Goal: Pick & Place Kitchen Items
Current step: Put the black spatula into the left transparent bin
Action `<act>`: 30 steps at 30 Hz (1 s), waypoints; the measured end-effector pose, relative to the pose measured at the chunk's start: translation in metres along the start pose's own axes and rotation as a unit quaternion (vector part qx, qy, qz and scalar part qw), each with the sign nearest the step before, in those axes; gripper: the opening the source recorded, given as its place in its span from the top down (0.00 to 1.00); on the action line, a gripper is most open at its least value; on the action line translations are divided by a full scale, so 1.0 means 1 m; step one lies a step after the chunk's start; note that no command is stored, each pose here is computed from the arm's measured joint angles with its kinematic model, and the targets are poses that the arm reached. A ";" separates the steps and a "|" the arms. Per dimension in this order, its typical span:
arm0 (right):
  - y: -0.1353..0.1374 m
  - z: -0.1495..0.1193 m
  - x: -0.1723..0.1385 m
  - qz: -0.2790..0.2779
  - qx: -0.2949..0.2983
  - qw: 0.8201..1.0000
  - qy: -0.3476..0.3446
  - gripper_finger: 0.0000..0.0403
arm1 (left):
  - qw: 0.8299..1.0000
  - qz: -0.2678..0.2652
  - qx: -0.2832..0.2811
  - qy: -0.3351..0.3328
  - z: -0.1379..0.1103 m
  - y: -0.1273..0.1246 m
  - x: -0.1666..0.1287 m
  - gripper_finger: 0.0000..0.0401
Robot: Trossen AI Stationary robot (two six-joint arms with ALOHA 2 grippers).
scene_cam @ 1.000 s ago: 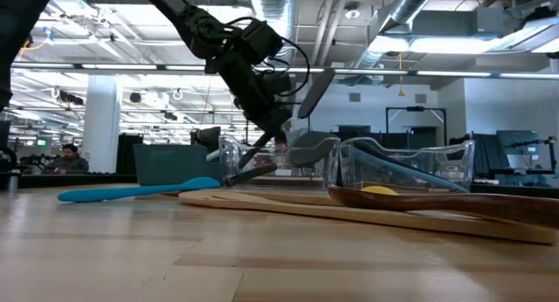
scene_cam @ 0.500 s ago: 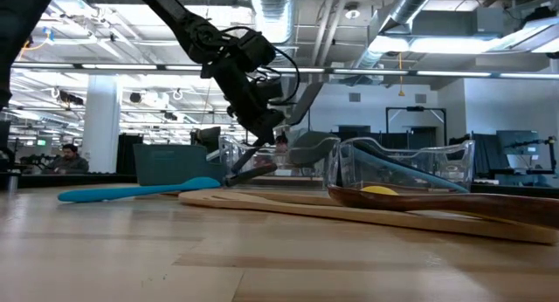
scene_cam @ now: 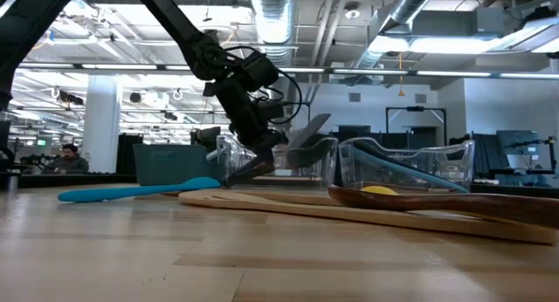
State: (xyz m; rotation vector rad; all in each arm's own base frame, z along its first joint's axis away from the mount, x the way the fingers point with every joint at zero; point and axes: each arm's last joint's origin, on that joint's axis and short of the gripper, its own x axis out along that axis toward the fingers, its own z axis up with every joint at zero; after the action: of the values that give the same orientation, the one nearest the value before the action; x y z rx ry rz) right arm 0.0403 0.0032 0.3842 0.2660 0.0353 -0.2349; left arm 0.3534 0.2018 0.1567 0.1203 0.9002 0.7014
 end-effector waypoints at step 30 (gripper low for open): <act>0.000 -0.001 0.000 -0.001 -0.006 1.000 0.005 1.00 | 0.997 0.014 -0.026 -0.068 0.024 0.019 -0.040 0.44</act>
State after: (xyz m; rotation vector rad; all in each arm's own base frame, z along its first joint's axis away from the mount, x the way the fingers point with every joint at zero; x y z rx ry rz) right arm 0.0403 0.0031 0.3828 0.2545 0.0465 -0.2359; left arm 0.3452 0.1974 0.2061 0.1331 0.7499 0.7344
